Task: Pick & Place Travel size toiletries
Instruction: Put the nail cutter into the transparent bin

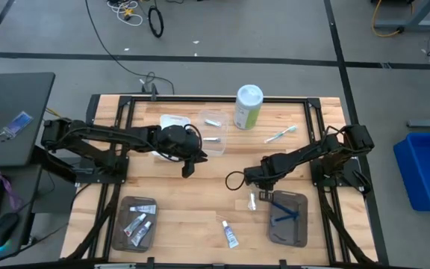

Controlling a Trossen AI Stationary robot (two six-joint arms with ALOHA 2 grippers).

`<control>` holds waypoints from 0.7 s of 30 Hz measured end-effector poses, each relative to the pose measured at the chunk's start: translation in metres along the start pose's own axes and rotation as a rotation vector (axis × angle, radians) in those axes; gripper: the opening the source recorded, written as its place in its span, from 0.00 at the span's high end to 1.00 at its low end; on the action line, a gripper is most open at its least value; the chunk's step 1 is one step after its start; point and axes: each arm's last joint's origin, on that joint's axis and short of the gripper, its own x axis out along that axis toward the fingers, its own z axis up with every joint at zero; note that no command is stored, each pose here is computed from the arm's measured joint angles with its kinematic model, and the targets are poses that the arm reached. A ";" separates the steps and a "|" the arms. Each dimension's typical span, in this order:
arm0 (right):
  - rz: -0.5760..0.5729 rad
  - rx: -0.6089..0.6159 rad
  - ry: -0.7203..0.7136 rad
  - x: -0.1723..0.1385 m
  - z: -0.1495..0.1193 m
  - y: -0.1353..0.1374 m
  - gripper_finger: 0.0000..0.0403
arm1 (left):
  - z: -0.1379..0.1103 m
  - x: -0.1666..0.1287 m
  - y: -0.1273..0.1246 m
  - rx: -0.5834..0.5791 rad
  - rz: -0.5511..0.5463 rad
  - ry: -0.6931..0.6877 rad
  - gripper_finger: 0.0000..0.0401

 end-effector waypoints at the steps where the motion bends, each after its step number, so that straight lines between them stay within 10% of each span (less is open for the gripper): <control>1: 0.001 0.018 0.000 0.000 0.000 0.000 0.85 | 0.000 0.000 0.000 0.000 0.000 -0.001 0.78; 21: 0.054 -0.049 -0.532 -0.073 0.076 0.018 0.87 | -0.001 0.003 0.002 0.262 0.047 0.006 0.78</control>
